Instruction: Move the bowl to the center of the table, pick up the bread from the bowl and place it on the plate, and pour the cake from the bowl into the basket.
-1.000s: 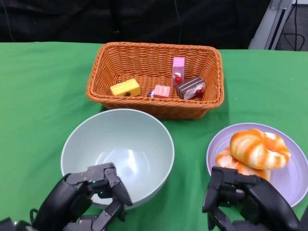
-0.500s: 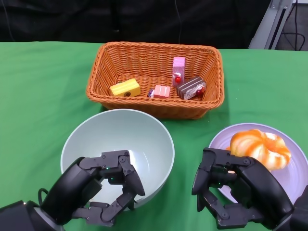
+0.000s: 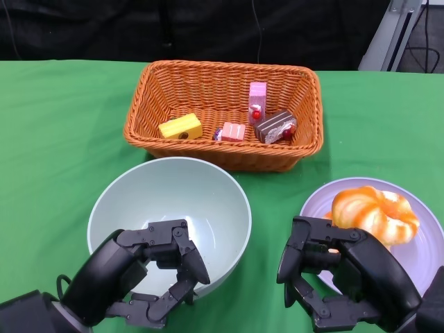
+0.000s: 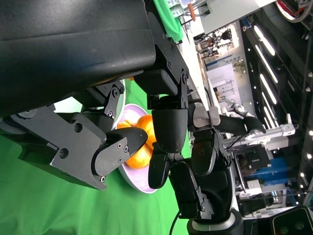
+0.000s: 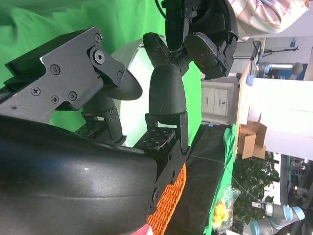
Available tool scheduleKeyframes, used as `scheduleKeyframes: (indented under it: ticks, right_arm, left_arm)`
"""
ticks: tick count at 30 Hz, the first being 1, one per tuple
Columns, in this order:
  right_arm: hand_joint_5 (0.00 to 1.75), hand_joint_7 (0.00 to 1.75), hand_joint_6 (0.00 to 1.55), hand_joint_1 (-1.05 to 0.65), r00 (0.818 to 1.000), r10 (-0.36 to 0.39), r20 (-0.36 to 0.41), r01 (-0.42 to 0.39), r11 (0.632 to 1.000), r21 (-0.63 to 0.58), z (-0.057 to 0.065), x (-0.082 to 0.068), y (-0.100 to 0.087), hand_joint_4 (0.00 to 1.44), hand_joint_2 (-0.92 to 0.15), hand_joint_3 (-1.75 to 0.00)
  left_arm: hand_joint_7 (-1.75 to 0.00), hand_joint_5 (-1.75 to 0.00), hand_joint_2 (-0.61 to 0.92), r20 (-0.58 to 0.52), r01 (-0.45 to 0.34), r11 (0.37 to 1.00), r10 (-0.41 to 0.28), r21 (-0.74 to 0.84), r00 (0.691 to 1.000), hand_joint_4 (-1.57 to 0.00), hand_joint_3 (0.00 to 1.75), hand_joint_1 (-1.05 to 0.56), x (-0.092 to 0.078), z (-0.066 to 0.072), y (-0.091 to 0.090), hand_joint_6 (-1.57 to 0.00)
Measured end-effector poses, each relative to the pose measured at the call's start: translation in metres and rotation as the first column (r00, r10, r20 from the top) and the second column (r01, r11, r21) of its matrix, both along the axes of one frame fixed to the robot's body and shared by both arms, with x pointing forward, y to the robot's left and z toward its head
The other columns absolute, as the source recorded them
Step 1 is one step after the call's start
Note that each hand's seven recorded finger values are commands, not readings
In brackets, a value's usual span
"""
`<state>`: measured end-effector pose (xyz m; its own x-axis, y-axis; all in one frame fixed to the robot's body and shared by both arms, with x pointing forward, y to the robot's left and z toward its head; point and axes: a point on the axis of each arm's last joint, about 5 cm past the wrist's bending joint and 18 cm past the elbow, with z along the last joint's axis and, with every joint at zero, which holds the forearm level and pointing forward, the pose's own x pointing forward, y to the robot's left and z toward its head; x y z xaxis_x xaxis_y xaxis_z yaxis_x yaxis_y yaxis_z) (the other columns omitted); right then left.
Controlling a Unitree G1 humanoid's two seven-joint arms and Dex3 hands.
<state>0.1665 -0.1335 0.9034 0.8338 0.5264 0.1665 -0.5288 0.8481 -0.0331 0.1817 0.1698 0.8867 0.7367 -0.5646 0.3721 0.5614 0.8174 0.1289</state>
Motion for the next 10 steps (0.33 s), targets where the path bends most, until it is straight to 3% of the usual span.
scheduleKeyframes:
  ticks: [10]
  right_arm:
    - [1.62,1.4,0.73,-0.08,1.0,-0.001,-0.005,0.001,1.0,-0.001,-0.0008,-0.0009,-0.0001,0.74,-0.55,-1.17]
  left_arm:
    - [-1.25,-1.56,0.55,0.014,-0.008,1.0,0.008,0.0,1.0,-0.78,1.0,-0.09,-0.0002,0.0007,0.0013,-0.68]
